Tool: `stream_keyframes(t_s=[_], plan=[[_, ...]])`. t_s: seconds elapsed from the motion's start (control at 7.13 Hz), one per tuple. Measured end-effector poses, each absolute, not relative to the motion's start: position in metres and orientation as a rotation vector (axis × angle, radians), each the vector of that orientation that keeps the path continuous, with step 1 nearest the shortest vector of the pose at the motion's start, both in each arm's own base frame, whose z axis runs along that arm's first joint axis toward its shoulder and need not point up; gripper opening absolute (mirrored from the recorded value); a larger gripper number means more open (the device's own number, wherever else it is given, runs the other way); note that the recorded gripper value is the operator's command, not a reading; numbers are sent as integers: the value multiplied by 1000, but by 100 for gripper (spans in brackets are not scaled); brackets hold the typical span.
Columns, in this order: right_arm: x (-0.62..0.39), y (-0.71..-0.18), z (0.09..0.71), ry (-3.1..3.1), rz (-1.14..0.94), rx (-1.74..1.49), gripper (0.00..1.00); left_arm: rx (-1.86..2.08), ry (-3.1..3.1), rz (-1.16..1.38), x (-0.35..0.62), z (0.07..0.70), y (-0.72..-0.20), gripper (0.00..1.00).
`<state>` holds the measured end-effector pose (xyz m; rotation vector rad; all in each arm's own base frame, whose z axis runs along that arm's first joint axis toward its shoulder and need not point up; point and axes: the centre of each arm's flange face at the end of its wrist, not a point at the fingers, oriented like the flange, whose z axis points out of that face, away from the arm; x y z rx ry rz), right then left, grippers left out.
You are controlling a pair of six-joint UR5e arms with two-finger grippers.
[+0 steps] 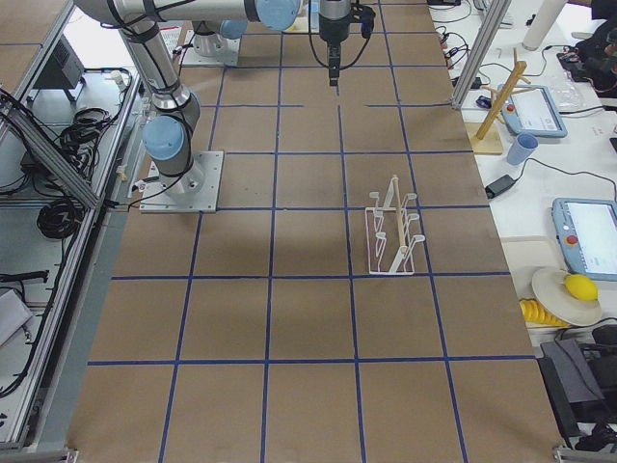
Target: Transfer IKEA cup to right arm and place on rack
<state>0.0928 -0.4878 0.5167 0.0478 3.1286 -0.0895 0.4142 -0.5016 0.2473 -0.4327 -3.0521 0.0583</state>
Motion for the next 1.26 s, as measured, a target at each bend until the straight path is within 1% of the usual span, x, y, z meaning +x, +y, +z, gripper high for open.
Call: stream_keyframes(t_s=[0.28,0.7,0.84,0.98,1.12,1.26], plan=[[93,-488,517,3129,-90,46,100,-446,-3041,17,404,240,-511,100],[93,-487,517,3129,-90,45,100,-380,-3035,-22,403,223,-514,95],[93,-487,517,3129,-90,45,100,-374,-3034,-46,405,214,-514,95],[93,-487,517,3129,-90,45,100,-371,-3029,-63,406,206,-514,89],[93,-487,517,3129,-89,45,100,-370,-3027,-72,407,201,-514,58],[93,-487,517,3129,-89,45,100,-373,-3030,-79,408,201,-514,39]])
